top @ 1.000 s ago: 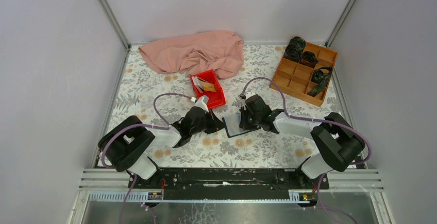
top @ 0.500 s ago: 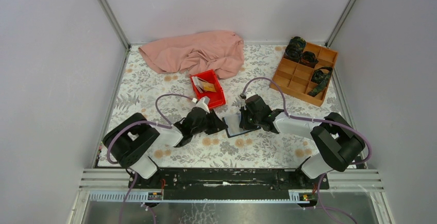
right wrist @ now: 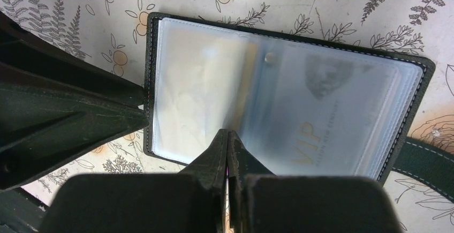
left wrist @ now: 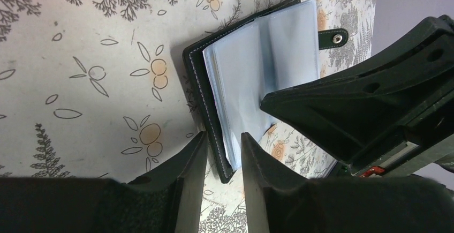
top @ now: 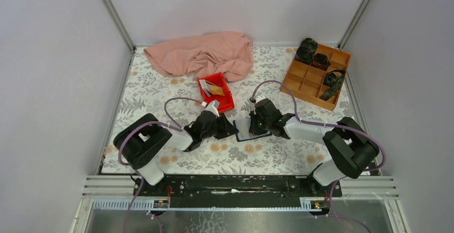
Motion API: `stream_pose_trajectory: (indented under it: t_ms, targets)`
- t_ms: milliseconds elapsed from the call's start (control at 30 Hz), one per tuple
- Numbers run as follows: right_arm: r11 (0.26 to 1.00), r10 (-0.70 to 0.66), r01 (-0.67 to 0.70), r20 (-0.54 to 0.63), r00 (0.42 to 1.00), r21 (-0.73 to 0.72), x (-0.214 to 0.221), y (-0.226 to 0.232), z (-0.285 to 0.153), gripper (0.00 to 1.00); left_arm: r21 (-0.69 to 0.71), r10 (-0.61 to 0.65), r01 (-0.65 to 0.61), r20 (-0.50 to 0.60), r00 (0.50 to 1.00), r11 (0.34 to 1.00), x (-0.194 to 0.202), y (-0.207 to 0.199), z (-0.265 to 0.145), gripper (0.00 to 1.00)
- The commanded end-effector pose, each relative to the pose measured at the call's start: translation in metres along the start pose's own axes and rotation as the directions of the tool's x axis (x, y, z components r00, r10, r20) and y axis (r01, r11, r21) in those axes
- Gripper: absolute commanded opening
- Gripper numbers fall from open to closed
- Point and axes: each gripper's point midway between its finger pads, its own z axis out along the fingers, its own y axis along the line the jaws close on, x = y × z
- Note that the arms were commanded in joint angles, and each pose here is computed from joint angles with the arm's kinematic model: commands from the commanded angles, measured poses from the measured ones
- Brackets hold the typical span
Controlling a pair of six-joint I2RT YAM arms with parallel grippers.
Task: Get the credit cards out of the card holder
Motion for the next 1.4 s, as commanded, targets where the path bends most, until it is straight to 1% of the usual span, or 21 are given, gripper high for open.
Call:
stream_pose_trajectory:
  t_ms: [0, 200, 433, 667, 1367]
  targets:
    - [1.0, -0.009, 0.009, 0.013, 1.0, 0.01, -0.001, -0.001, 0.0, 0.0, 0.072, 0.015, -0.019, 0.048, 0.999, 0.997, -0.019, -0.026, 0.0, 0.36]
    - [1.0, -0.01, 0.01, 0.007, 1.0, 0.008, 0.0, -0.001, 0.002, 0.0, -0.003, 0.063, -0.063, 0.087, 0.994, 0.998, -0.03, -0.022, -0.012, 0.35]
    - [1.0, -0.01, 0.01, 0.005, 1.0, 0.009, 0.0, -0.001, 0.003, 0.0, 0.027, 0.066, -0.068, 0.065, 0.996, 0.997, -0.028, -0.032, -0.002, 0.35]
    - [1.0, -0.014, 0.014, 0.005, 1.0, 0.016, 0.001, -0.003, 0.003, 0.0, 0.031, 0.059, -0.06, 0.035, 0.998, 0.998, -0.021, -0.028, 0.011, 0.35]
    - [1.0, -0.016, 0.016, 0.003, 1.0, 0.017, 0.002, -0.003, 0.003, 0.0, 0.039, 0.047, -0.047, 0.004, 0.999, 0.998, -0.013, -0.024, 0.023, 0.35]
